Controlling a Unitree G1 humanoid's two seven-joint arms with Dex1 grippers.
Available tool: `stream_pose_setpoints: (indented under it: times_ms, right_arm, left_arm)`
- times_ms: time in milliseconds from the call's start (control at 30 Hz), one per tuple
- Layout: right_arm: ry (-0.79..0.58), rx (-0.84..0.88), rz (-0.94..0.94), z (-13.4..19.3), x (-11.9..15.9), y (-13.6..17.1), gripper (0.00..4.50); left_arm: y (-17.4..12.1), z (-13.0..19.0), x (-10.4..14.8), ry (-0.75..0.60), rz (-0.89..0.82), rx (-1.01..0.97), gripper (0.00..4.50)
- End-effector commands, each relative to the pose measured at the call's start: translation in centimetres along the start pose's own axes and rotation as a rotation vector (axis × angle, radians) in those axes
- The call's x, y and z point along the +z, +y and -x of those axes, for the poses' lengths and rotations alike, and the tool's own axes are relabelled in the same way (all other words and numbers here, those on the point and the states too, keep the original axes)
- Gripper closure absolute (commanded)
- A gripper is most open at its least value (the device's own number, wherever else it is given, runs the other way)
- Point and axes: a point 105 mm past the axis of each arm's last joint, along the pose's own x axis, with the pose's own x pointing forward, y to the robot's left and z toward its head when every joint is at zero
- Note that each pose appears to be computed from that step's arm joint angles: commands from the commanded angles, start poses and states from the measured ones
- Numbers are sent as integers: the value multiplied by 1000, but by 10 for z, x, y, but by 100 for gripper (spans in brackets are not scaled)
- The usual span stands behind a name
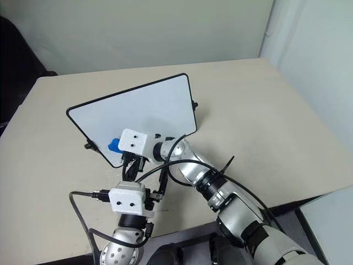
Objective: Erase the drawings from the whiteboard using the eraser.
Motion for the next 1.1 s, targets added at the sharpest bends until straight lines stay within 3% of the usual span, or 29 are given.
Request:
stream_pose_setpoints:
  times_ms: [33, 433, 833, 1100]
  right_arm:
    - [-119, 64, 72, -16, 43, 20, 412]
    - [-45, 84, 64, -29, 34, 28, 412]
    - [-55, -60, -2, -25, 40, -4, 412]
    - [-47, -130, -42, -2, 29, -27, 412]
  left_arm:
    - [-4, 0, 5, -19, 16, 2, 108]
    - [-4, 2, 5, -19, 14, 14, 108]
    - [-4, 3, 6, -22, 12, 16, 108]
    - [-4, 4, 8, -21, 15, 12, 108]
